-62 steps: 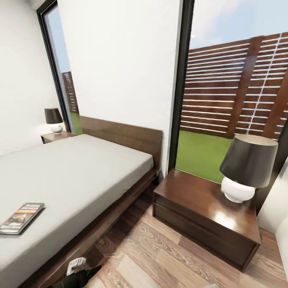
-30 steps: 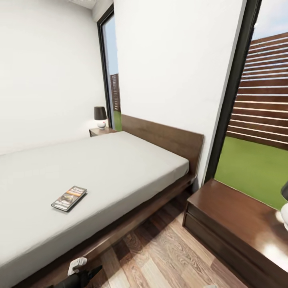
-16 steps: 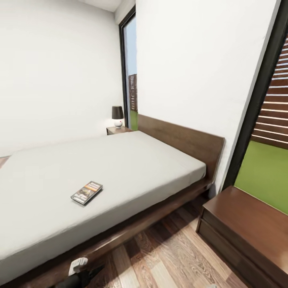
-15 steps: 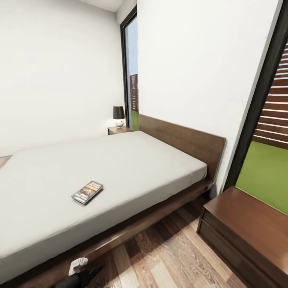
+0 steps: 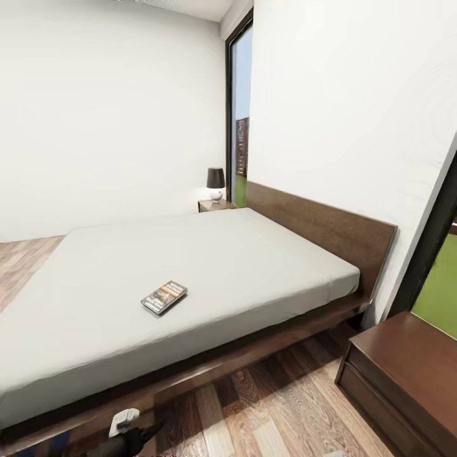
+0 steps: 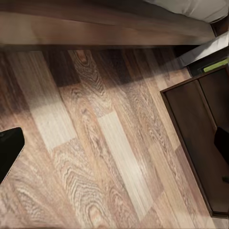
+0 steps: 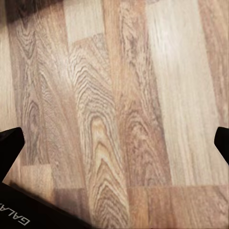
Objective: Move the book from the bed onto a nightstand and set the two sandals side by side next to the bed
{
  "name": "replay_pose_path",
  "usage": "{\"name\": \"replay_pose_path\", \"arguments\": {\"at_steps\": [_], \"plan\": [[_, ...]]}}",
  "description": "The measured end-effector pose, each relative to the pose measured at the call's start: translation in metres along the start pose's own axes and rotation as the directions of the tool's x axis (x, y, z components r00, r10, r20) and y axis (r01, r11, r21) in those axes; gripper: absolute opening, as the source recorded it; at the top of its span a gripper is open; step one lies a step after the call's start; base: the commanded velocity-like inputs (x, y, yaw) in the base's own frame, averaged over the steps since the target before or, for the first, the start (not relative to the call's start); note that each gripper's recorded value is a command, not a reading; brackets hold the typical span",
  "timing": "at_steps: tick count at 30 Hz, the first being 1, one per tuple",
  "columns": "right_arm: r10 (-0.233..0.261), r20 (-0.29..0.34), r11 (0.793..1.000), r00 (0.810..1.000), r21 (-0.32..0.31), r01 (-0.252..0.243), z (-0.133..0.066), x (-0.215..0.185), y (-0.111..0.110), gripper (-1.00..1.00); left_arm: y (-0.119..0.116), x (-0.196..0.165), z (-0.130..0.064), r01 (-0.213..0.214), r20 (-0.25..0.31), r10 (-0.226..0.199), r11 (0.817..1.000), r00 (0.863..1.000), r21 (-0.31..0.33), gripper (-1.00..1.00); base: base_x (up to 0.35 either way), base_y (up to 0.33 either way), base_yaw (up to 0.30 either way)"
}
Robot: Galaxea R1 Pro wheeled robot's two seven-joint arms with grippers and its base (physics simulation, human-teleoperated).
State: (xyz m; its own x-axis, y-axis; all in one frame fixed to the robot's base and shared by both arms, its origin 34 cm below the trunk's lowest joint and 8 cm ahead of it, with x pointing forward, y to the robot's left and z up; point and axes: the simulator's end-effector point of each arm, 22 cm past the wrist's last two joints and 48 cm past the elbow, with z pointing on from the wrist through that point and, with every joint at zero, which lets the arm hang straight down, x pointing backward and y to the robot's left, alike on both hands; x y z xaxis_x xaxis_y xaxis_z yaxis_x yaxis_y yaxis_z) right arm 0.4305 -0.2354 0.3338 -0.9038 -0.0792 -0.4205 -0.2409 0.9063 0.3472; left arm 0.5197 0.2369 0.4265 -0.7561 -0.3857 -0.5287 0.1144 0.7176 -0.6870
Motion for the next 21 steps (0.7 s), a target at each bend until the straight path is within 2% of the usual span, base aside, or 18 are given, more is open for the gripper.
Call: {"name": "replay_pose_path", "arguments": {"at_steps": [11, 16, 21], "plan": [[0.0, 0.001, 1.0, 1.0, 0.0, 0.0, 0.0, -0.001, 0.0, 1.0, 0.001, 0.0, 0.0, 0.0, 0.0, 0.0, 1.0, 1.0, -0.005, 1.0, 0.001, -0.005, 0.293], [0.001, 0.001, 1.0, 1.0, 0.0, -0.001, 0.0, 0.0, 0.0, 1.0, 0.011, 0.003, 0.003, 0.002, -0.004, -0.002, 0.998, 1.0, -0.062, 1.0, 0.07, -0.119, 0.293], [0.001, 0.001, 1.0, 1.0, 0.0, -0.001, 0.0, 0.0, 0.0, 1.0, 0.01, 0.006, 0.006, 0.006, -0.005, -0.006, 0.997, 1.0, -0.074, 1.0, 0.025, -0.04, 0.293]]}}
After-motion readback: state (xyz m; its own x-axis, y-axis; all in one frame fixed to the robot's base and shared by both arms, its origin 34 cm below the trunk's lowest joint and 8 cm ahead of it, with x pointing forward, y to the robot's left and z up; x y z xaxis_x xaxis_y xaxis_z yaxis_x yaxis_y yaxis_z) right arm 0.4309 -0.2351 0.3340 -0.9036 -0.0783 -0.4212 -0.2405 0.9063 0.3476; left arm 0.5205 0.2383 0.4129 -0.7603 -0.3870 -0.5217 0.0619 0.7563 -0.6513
